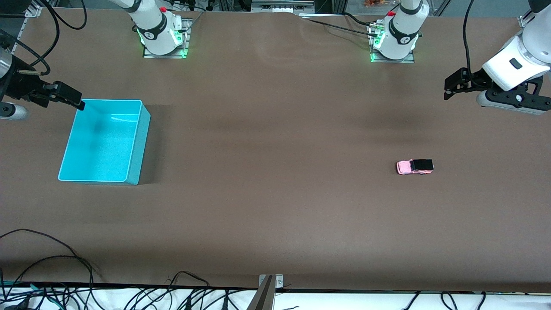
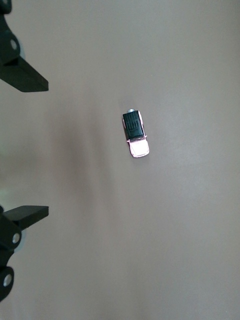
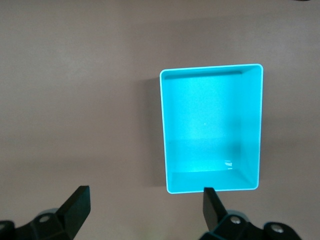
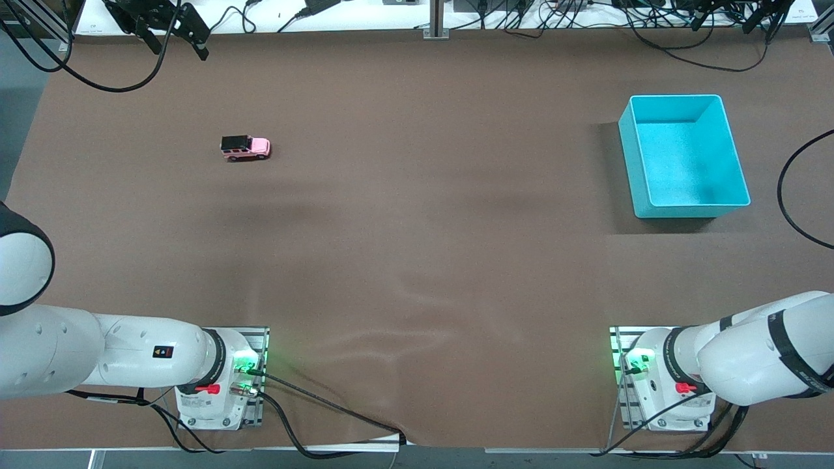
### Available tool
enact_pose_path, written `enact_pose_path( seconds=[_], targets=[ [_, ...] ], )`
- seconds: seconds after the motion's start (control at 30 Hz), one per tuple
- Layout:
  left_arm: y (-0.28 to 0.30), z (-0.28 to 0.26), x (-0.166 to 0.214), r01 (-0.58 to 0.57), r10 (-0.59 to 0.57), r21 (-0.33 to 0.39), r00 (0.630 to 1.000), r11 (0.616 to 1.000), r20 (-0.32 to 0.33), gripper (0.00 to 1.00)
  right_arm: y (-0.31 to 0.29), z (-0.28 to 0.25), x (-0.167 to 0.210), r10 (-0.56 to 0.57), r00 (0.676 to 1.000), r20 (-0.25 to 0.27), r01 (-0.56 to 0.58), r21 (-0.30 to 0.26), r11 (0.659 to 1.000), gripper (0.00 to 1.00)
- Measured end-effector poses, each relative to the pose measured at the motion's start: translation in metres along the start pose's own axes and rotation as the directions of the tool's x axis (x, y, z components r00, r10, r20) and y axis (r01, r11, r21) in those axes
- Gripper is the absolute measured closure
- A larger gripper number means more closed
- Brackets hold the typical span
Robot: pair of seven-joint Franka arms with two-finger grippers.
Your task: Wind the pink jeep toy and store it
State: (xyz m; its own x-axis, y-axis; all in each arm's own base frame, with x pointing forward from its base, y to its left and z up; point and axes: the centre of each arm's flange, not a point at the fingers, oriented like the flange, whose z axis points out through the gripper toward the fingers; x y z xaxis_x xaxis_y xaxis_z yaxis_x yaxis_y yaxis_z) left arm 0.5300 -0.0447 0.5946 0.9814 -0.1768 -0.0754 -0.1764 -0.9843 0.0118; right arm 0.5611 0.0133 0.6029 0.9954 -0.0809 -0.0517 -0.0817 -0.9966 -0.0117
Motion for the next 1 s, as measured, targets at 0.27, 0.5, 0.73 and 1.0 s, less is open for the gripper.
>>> enact_pose_path(
  seconds=[0.27, 0.5, 0.73, 1.0],
  targets=[
    [-0.0003, -0.0004, 0.0, 0.001, -0.001, 0.0, 1.0, 1.0, -0.001, 0.0, 0.0, 0.0, 0.0, 0.0, 1.0, 0.0, 0.0, 0.0, 1.0, 0.0],
    [0.0009, -0.0062, 0.0004, -0.002, 0.002, 0.002, 1.0, 1.0, -0.013, 0.0, 0.0, 0.0, 0.0, 0.0, 1.0, 0.0, 0.0, 0.0, 1.0, 0.0],
    [0.001, -0.0095, 0.0005, -0.002, 0.002, 0.002, 1.0, 1.0, -0.02, 0.0, 0.0, 0.0, 0.0, 0.0, 1.0, 0.0, 0.0, 0.0, 1.0, 0.0],
    [0.0002, -0.0093, 0.0004, 0.0, 0.0, 0.002, 1.0, 1.0, -0.019, 0.0, 0.0, 0.0, 0.0, 0.0, 1.0, 0.0, 0.0, 0.0, 1.0, 0.0]
  ],
)
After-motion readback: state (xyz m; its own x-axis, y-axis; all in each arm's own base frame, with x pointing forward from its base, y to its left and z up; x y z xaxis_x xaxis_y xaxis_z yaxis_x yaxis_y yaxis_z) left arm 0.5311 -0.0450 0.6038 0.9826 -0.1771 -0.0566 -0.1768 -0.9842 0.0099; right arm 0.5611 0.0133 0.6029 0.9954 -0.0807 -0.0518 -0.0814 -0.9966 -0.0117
